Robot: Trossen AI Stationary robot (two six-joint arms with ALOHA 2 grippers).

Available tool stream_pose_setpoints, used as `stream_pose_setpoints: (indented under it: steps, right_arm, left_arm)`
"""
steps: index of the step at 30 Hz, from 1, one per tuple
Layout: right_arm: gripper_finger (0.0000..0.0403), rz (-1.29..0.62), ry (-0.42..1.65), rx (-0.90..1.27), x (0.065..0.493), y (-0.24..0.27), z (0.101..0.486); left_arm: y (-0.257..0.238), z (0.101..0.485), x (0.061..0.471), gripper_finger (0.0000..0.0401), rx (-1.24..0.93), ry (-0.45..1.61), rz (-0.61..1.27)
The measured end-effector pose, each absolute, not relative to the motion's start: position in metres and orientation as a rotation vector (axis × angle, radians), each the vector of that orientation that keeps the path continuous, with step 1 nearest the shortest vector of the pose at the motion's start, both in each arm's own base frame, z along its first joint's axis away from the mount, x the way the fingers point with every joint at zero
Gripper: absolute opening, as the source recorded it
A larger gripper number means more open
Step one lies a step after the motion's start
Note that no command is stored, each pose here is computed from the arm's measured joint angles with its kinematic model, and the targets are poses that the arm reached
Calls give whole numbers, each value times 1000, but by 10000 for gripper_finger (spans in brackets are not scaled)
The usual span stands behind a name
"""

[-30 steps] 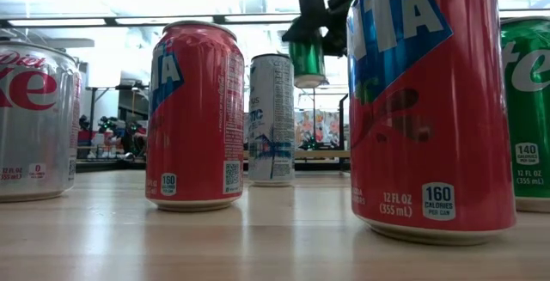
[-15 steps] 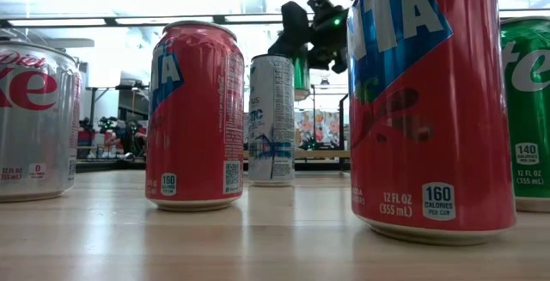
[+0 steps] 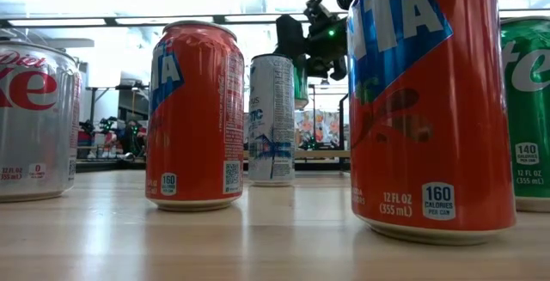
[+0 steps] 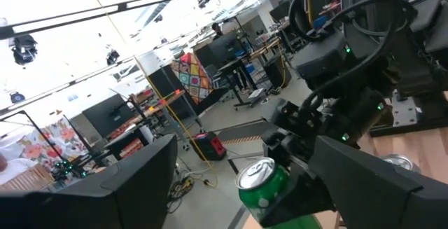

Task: Sort soda cans
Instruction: Put the right green soda can on the shelf

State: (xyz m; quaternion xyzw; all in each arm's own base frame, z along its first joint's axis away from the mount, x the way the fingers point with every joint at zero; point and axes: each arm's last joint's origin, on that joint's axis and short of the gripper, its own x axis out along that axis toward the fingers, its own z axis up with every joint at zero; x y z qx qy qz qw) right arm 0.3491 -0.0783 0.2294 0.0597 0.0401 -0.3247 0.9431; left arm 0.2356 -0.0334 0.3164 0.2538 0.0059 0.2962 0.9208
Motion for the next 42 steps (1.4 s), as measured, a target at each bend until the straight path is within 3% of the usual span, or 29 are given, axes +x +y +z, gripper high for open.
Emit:
stream_pose_setpoints:
  steps: [18, 42]
  right_arm:
    - [292, -807, 103, 180, 354, -85, 206]
    - [293, -865, 132, 152, 360, -87, 186]
  left_arm:
    - [-32, 316, 236, 322, 522, 13, 612]
    - [-31, 316, 236, 322, 525, 15, 616]
